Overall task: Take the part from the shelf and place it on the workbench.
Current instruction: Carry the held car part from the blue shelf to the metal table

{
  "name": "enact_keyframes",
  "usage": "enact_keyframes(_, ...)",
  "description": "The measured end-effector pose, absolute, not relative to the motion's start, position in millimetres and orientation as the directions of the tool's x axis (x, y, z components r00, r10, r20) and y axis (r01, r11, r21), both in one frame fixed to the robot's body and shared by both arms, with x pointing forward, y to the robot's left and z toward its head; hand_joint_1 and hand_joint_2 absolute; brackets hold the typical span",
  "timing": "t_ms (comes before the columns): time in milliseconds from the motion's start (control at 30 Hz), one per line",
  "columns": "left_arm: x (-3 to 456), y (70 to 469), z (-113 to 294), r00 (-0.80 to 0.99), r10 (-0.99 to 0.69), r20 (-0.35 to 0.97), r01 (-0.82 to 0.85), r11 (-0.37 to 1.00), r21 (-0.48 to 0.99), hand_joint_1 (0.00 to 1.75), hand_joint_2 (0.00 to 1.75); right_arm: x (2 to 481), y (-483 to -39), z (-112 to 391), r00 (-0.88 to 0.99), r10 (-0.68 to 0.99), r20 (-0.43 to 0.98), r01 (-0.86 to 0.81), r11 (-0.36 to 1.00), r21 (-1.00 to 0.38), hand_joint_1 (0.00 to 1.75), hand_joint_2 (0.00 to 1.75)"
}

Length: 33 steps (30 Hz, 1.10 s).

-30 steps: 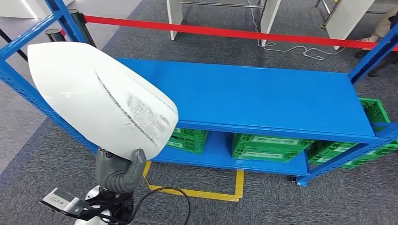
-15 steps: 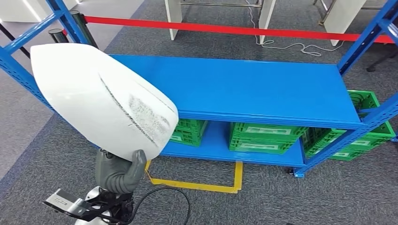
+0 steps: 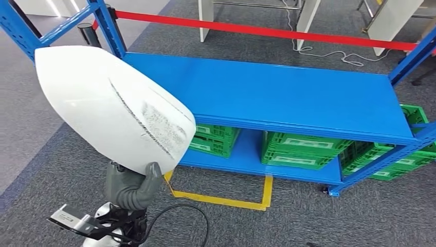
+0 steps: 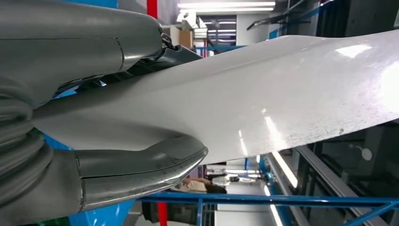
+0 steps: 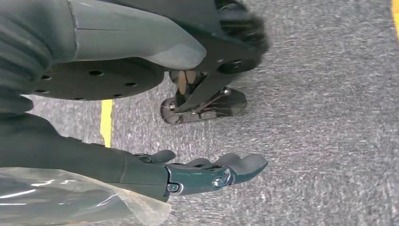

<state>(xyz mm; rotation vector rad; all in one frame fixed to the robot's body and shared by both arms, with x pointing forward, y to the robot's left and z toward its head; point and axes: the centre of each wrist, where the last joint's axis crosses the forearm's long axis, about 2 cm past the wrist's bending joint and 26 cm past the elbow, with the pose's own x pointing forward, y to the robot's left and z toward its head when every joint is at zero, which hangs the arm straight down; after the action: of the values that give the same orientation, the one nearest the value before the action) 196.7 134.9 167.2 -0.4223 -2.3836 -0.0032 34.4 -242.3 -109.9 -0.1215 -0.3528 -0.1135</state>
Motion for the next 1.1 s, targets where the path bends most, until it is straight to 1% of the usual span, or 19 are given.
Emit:
enact_keyframes(300,199.0,134.0,169.2,-0.699,0.308,0.646,0.303,0.945,-0.122,1.75,1.75,34.0,-242.8,-109.9,0.943,0.005,0.333,0.039,0.991,-0.125,0.0,1.75)
enact_keyframes(500,199.5,134.2,168.8,-0.698,0.307,0.646,0.304,0.945,-0.121,1.75,1.75,33.0,-242.2,-109.9,0.943,0.033,0.331,0.012,0.991,-0.132,0.0,1.75)
enact_keyframes(767,201.7,133.1,171.1,-0.699,0.316,0.641,0.316,0.941,-0.12,1.75,1.75,39.0,-236.2,-108.5,0.934,0.138,0.328,-0.084,0.982,-0.172,0.0,1.75)
enact_keyframes(1100,203.6,132.3,171.4,-0.699,0.316,0.641,0.314,0.942,-0.121,1.75,1.75,36.3,-234.9,-108.6,0.932,0.164,0.322,-0.113,0.979,-0.172,0.0,1.75)
